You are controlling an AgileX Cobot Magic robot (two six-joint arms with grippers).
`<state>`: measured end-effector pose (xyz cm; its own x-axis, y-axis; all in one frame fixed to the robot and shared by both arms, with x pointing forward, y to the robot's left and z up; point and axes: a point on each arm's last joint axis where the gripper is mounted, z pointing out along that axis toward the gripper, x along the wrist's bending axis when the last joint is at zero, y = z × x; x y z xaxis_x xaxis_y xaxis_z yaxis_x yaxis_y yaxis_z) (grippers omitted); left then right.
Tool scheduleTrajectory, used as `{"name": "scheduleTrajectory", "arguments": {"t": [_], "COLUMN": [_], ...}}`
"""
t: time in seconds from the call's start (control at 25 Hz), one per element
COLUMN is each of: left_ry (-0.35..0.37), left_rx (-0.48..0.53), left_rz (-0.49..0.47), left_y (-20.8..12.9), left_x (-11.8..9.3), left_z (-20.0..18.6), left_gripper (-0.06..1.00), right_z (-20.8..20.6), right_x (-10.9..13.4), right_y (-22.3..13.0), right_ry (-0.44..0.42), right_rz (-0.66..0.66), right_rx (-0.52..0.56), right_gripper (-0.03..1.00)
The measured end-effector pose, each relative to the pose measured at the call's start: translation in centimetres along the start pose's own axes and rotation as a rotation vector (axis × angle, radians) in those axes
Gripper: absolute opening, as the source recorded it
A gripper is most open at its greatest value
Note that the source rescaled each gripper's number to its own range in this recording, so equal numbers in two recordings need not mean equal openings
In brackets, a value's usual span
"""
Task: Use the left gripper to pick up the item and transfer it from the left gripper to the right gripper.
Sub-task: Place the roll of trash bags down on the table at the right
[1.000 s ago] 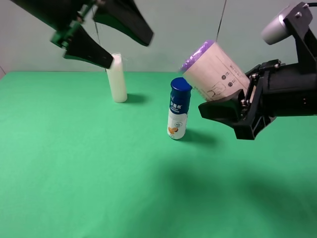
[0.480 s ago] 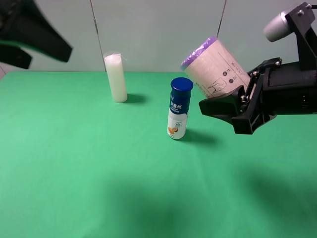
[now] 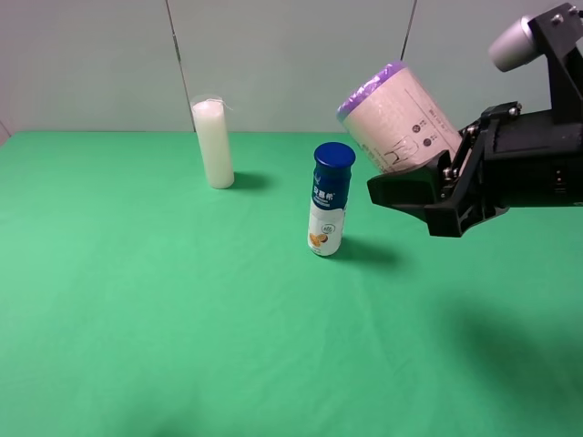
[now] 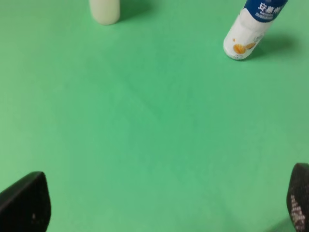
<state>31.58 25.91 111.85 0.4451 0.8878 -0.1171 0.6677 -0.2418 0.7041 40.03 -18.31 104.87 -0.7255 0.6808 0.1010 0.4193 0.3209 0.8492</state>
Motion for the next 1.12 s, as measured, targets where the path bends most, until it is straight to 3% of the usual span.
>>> {"name": "scheduleTrajectory", "arguments": {"t": [0.36, 0.6, 0.84, 1.12], "left_ry": [0.018, 0.105, 0.210, 0.240], "left_rx": [-0.139, -0.138, -0.092, -0.142], "left_rz": [0.062, 0.086, 0.029, 0.023], "left_y": [-8.1, -12.4, -13.1, -12.8], "left_x": [-0.5, -0.1, 0.9, 1.3], "left_z": [-1.2, -2.0, -1.9, -1.3], "left_gripper": [0.96, 0.96, 0.95, 0.94], "right_z": [0.0, 0.0, 0.0, 0.0], "right_x": [0.0, -0.1, -0.2, -0.2], "right_y": [0.0, 0.1, 0.1, 0.1], "right_ry": [-0.005, -0.013, -0.020, -0.021], "right_rz": [0.005, 0.014, 0.034, 0.043], "right_rx": [-0.003, -0.008, -0.012, -0.013], "right_gripper": [0.01, 0.01, 0.01, 0.01]}}
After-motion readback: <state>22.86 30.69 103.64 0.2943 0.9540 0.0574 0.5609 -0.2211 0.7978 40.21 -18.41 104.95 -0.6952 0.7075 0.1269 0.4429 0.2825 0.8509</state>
